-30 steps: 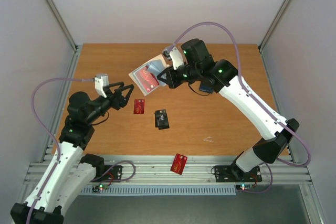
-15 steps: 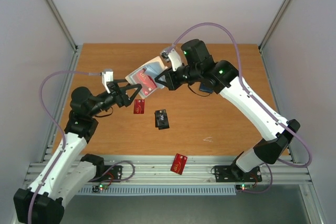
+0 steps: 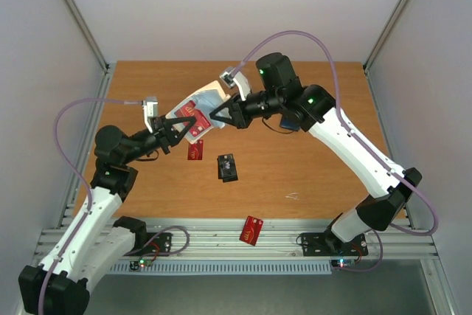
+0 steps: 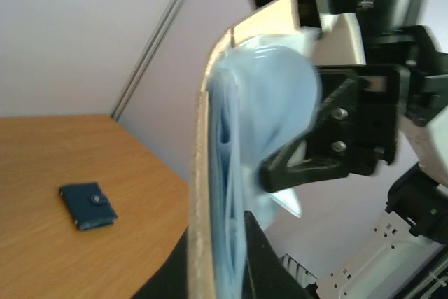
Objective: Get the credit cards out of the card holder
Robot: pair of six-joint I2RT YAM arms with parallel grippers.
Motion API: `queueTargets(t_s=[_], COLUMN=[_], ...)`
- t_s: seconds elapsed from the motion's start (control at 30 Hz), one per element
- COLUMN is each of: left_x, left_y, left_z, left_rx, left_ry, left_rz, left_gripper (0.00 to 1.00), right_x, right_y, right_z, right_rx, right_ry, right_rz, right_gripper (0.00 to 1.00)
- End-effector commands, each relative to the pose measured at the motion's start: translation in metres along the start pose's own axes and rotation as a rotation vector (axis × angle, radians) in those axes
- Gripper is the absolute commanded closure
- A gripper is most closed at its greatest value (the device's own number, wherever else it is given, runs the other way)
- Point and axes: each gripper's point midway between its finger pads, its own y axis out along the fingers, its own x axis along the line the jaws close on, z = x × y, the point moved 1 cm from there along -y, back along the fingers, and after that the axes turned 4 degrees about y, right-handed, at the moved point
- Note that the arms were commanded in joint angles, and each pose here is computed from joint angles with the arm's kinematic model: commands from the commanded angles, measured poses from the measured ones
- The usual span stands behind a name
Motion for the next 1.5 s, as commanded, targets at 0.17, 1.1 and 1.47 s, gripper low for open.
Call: queueTargets(t_s=[0.17, 1.1, 1.47], left_x=[0.053, -0.023, -0.042], left_y=[-0.016, -0.011, -0.012], left_z=[0.003, 0.005, 0.005], left_rx=[-0.034, 0.000, 0.020], left_ry=[-0.023, 0.201, 0.211], left_rz=[-0.353, 0.045, 0.142], left_gripper=[1.00, 1.00, 1.00], right_x=[-0.068, -0.007, 0.025], right_y=[-0.045, 0.043, 0.029], right_z=[-0.019, 0.011, 0.011], right_rx=[-0.129, 0.051, 0.071], right_ry=[0.188, 0.034, -0.046], right_rz=[0.284, -0.100, -0.247], right_gripper=[0.55, 0.75, 0.92])
